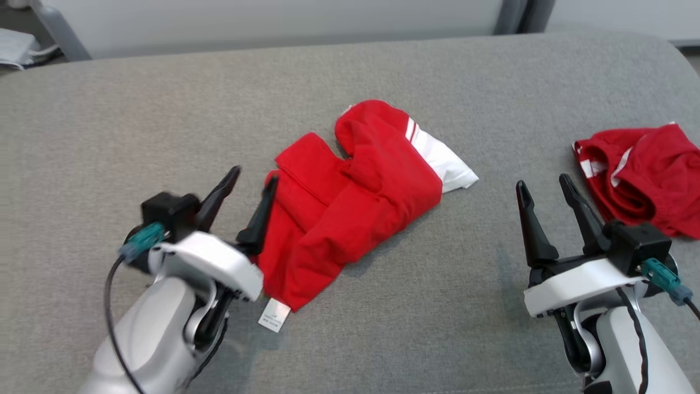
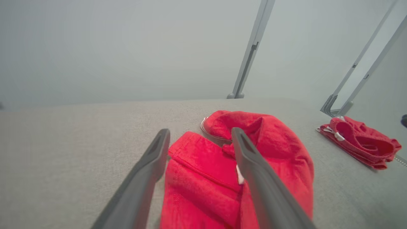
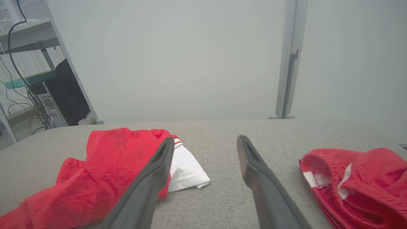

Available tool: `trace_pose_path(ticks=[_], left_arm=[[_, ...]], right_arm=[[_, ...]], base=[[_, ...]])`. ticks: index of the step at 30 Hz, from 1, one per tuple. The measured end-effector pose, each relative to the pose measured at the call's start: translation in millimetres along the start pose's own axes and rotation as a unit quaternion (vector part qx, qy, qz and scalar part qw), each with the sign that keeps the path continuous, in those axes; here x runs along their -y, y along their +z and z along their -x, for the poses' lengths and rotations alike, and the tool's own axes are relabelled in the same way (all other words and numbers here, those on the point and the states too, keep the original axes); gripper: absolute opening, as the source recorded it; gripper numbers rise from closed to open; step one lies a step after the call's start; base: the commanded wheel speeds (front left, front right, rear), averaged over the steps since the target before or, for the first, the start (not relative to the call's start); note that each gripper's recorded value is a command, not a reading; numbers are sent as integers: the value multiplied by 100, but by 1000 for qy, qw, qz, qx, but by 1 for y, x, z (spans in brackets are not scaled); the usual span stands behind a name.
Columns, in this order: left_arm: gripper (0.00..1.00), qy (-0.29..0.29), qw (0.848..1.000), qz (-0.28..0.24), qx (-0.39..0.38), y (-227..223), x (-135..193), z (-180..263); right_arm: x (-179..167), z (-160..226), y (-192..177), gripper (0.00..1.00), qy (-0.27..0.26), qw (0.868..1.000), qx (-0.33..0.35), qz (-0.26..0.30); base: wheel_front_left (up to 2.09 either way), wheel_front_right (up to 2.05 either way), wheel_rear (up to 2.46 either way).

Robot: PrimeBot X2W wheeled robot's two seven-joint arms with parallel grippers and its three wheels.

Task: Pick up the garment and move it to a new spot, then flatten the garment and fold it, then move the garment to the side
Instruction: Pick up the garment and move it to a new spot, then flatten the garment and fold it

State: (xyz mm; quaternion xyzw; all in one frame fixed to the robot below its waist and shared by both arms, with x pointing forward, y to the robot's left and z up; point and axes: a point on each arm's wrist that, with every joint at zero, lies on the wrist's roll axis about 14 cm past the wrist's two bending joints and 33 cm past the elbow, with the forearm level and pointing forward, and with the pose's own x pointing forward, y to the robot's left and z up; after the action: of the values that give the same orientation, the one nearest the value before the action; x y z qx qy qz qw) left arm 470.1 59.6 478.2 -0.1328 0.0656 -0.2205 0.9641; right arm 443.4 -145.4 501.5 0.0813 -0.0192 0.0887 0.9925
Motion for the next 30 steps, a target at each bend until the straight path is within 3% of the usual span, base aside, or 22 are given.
trace_pose_path(ticks=[7,17,22,30], left_arm=[[100,93,995,-16,41,18,-46,56],[100,173,983,-10,57,9,-68,119],[100,177,984,21,16,-30,-60,134],[100,169,985,31,2,-44,-51,131]], right_arm=[[-13,8,8,100,16,1000,8,-3],[-24,25,8,100,26,1000,6,-6],[-27,27,1,100,31,999,-7,-5],[-51,23,-21,100,71,996,-51,3]], base=[[0,0,0],[0,0,0],[0,0,0],[0,0,0]])
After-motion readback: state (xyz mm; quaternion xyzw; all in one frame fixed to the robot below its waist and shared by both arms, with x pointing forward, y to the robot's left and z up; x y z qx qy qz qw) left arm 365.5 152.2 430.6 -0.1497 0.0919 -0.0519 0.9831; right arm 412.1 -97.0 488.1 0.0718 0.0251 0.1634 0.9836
